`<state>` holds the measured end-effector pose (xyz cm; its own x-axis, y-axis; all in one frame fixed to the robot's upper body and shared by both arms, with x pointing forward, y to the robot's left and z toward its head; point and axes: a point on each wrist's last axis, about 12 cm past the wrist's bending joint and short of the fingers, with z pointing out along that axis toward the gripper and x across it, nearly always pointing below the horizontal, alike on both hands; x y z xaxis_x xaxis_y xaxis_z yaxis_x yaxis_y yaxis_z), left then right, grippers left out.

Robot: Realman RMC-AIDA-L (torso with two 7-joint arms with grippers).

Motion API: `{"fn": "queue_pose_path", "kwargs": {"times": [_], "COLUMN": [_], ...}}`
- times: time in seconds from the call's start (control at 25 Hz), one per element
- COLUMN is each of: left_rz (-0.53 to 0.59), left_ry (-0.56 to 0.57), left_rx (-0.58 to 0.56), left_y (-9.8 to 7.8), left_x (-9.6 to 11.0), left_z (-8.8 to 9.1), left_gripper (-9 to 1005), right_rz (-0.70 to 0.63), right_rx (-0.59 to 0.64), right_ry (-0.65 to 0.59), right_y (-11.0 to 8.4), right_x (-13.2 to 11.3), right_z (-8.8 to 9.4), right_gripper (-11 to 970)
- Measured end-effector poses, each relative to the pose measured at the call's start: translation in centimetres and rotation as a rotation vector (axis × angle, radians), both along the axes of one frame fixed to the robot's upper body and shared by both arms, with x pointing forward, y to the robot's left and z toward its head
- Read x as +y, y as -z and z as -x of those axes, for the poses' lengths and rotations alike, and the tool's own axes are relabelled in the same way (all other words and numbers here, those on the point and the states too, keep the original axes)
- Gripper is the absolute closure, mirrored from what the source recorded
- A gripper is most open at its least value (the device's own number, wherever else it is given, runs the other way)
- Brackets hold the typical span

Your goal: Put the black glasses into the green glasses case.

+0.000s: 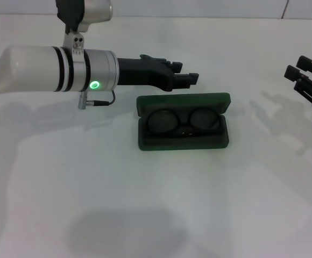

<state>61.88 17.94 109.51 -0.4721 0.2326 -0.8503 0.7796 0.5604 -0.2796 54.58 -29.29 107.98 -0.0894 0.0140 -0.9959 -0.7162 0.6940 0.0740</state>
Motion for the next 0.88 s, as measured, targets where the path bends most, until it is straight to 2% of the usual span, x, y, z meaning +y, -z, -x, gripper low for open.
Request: {"fn": "queue_pose_path", "kwargs": {"times": [0.28, 0.6, 0.88], "left_rz": [-0.053, -0.133, -0.134], "left_ry": [0.021, 0.119, 0.122], "left_rx": [0.005, 0.010, 0.004], "left_y": [0.7, 1.8, 2.3], "left_x": [-0.4, -1.2, -0.8], "left_z": [0.3, 1.5, 2.0], "left_gripper": [425, 424, 424], "right_rz": [-0.004, -0.008, -0.009], "right_rx": [0.011, 0.022, 0.023], "right_ry": [-0.009, -0.020, -0.027], "right_y": [0.3, 0.6, 0.7], "right_x": [0.1, 0.4, 0.7], "right_z": [0.3, 0.4, 0.3], "right_gripper": [509, 499, 490]}}
